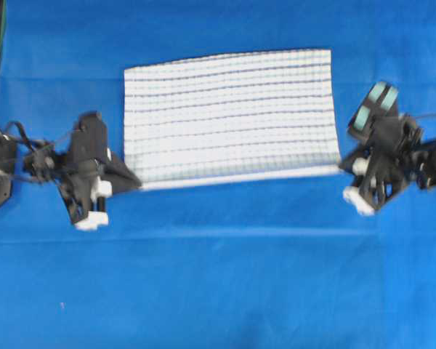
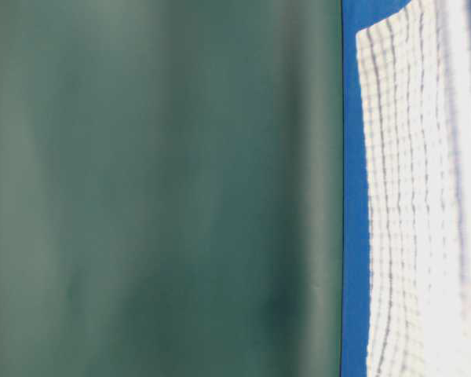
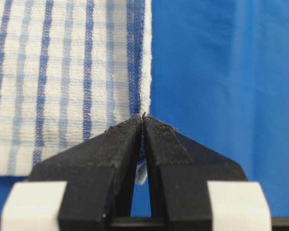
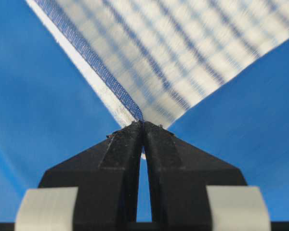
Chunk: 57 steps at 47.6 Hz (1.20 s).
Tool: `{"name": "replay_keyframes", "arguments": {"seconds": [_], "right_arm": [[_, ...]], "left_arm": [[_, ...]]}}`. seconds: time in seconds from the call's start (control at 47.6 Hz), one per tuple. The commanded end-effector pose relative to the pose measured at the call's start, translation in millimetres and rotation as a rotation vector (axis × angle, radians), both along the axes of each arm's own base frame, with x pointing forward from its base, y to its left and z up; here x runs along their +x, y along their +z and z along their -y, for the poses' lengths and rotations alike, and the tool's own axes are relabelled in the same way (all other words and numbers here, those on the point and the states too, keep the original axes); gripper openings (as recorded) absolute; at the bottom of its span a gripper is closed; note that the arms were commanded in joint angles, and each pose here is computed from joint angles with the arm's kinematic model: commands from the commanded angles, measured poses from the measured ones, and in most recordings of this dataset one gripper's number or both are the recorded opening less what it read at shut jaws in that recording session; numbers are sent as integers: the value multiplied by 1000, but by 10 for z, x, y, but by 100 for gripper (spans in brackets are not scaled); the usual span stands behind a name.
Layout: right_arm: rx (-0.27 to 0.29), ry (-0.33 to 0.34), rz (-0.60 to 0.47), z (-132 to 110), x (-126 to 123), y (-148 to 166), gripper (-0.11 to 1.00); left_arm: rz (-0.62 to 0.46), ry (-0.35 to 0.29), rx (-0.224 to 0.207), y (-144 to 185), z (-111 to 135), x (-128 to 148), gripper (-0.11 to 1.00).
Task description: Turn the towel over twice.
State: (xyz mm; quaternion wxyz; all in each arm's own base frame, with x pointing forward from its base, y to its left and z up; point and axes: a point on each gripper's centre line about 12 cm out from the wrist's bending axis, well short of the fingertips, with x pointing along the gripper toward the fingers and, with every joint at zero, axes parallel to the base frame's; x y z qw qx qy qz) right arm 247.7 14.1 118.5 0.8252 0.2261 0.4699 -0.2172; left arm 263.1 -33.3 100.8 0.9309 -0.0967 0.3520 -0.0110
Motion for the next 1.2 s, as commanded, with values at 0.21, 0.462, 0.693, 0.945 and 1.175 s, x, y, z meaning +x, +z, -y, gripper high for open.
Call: {"name": "replay_keyframes", "arguments": {"seconds": [0.21, 0.462, 0.693, 0.945, 1.175], "right_arm": [[68, 38, -28, -572, 114, -116, 4], [59, 57, -45, -800, 190, -128, 4], [58, 62, -47, -834, 225, -138, 4], [66, 66, -40, -847, 236, -132, 4], [64, 63, -28, -863, 287, -84, 14]], "left_arm": [[-30, -119, -68, -173, 531, 70, 2], [-35, -171, -78, -176, 706, 27, 2], [-45, -175, -73, -190, 704, 10, 2], [-47, -159, -71, -181, 660, 27, 2], [-44, -130, -73, -127, 581, 50, 7]]}}
